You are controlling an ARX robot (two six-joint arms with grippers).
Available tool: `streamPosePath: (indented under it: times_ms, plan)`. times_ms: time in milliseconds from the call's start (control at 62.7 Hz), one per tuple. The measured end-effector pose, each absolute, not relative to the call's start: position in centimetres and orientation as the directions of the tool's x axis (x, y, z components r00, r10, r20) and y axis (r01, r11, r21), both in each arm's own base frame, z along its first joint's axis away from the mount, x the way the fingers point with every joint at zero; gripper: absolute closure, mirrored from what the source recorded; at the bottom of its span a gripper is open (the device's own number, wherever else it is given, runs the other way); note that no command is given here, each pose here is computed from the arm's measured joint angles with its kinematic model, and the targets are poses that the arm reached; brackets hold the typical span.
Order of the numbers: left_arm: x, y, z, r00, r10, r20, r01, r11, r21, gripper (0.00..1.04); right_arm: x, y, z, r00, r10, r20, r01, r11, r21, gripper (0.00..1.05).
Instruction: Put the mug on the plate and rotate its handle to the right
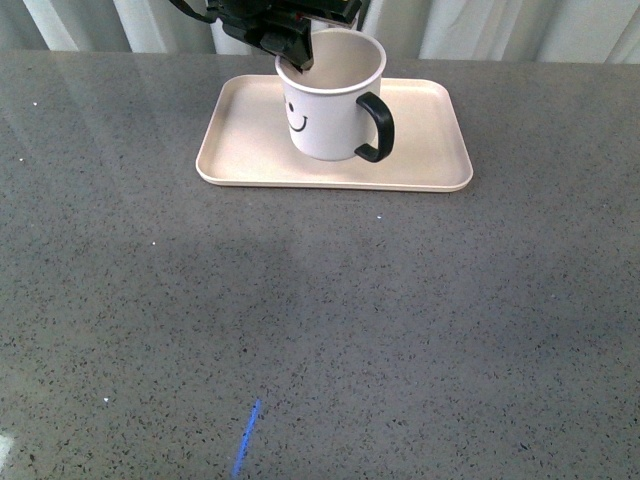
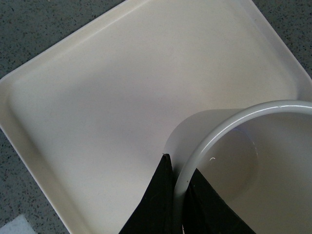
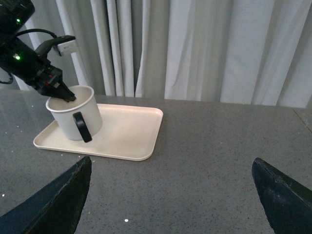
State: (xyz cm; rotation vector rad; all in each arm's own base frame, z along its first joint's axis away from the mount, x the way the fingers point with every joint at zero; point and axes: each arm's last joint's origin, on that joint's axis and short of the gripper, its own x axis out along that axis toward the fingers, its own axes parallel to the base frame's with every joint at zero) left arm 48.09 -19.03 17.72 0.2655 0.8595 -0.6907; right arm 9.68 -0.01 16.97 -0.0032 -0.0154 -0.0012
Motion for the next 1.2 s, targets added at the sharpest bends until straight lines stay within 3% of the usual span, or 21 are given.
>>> streamPosePath:
  times_ms: [351,1196]
  plan:
    - [50.7,-20.0,16.5,0.441,-0.418,-0.794,0.659,0.751,-0.029,1.03,9.7,0.0,17.0,1.0,-0.001,0.015,0.001,1.0,-0.003,0.09]
    - [51.5,-20.0,15.1,0.422,-0.382,-0.822,0.663,0.748,-0.007,1.03,9.7,0.0,17.0,1.0,-0.001,0.015,0.001,1.0,-0.003,0.09]
